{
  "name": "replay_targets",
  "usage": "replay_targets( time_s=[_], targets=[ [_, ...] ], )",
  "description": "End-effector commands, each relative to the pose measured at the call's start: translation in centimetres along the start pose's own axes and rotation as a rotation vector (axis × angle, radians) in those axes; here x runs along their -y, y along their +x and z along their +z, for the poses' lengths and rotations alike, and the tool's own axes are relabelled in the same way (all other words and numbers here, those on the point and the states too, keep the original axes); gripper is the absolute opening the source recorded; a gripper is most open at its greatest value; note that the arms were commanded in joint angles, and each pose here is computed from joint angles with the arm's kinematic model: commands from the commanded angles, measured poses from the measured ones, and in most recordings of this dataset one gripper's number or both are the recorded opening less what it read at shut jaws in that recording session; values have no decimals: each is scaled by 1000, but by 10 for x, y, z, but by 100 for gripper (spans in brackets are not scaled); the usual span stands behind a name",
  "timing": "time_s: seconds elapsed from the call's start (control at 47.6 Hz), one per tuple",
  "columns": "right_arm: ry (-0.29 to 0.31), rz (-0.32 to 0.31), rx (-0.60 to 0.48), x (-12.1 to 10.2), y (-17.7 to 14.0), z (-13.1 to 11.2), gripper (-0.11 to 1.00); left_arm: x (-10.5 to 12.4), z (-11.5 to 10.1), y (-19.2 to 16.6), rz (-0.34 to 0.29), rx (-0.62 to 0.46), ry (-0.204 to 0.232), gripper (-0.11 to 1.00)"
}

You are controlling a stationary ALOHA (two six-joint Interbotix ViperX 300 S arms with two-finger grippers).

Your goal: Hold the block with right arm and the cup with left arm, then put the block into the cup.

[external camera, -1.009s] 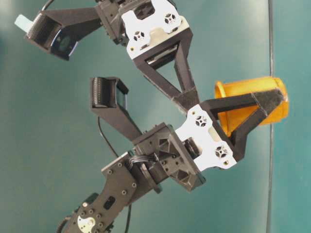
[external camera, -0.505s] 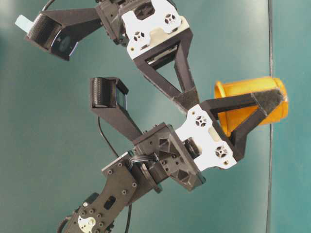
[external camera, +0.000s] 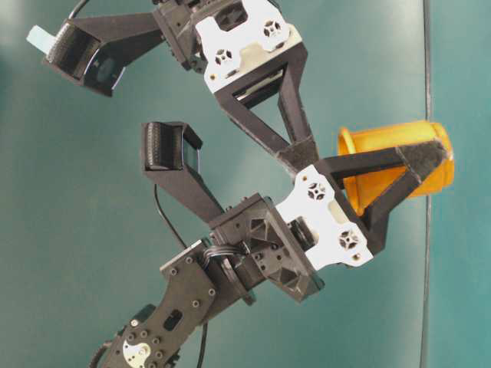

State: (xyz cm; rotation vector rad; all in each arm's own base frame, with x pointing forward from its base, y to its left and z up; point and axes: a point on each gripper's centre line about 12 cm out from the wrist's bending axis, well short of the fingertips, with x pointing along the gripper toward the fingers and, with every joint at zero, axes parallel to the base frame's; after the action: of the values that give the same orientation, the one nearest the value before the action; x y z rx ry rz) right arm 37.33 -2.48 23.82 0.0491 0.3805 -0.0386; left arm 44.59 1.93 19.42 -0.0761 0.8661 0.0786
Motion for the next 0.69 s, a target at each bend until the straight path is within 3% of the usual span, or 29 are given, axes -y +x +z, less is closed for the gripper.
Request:
replay_targets(
  time_s=[0.0, 0.673],
  targets=[
    [2, 1, 34, 0, -2, 11, 55, 1, 12, -9, -3, 40, 0, 68],
    [2, 2, 38, 0, -2, 12, 55, 1, 12, -9, -5, 40, -1, 67]
  ],
)
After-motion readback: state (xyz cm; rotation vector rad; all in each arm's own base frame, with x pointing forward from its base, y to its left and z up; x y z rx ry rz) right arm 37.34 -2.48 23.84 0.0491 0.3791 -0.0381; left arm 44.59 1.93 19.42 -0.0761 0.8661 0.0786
